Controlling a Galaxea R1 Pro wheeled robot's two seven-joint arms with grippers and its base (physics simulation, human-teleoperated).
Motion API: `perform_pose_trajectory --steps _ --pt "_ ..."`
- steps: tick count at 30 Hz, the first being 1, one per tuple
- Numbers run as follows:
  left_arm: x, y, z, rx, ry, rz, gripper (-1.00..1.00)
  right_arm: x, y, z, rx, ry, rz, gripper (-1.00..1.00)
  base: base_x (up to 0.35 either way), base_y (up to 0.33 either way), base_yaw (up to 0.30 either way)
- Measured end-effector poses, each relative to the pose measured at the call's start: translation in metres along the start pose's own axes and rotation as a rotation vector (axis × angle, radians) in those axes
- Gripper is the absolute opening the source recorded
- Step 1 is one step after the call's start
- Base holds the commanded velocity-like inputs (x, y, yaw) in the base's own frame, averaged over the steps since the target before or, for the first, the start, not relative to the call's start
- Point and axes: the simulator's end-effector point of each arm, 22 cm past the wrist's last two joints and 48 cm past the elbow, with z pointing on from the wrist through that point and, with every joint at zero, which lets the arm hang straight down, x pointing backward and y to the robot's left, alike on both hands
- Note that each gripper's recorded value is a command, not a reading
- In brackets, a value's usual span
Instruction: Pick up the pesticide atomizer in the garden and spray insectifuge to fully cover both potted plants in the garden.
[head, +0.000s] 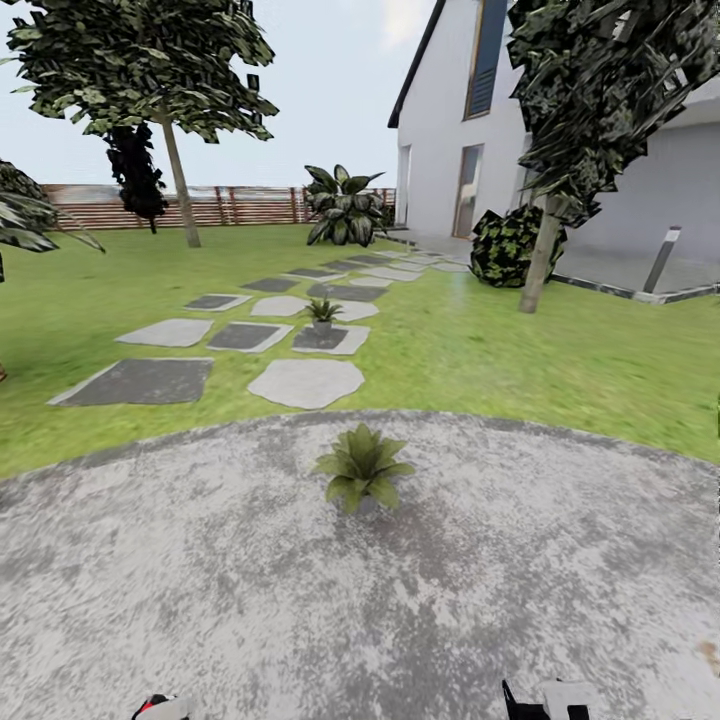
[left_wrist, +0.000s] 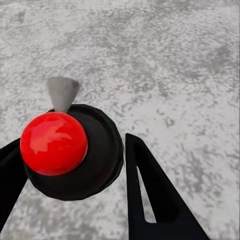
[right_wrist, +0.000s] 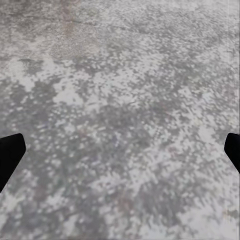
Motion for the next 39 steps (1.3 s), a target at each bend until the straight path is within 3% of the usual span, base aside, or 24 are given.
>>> perform_pose_trajectory --steps 12,21,34,39 --pt "-0.0046 -0.0005 0.0002 0.001 -0.010 -0.003 -1.00 -0.0047 -0.0004 -0.0001 0.001 -0.010 0.001 1.00 0.099 0.297 -0.217" --pt "-0.0060 -0.0009 0.0001 0.002 -0.013 -0.004 -1.00 -0.0064 -0.0004 -0.0001 0.000 -0.014 0.001 1.00 0.245 0.027 -0.090" --pt "-0.0061 -0.0007 0.0003 0.002 -0.014 -0.004 -1.00 -0.0070 0.0012 0.0002 -0.003 -0.015 0.003 1.00 0.031 0.002 -0.001" --pt "-0.0064 -0.0007 0.0003 0.001 -0.013 -0.004 -1.00 -0.0066 -0.0005 -0.0001 0.002 -0.014 0.003 1.00 0.285 0.222 -0.205"
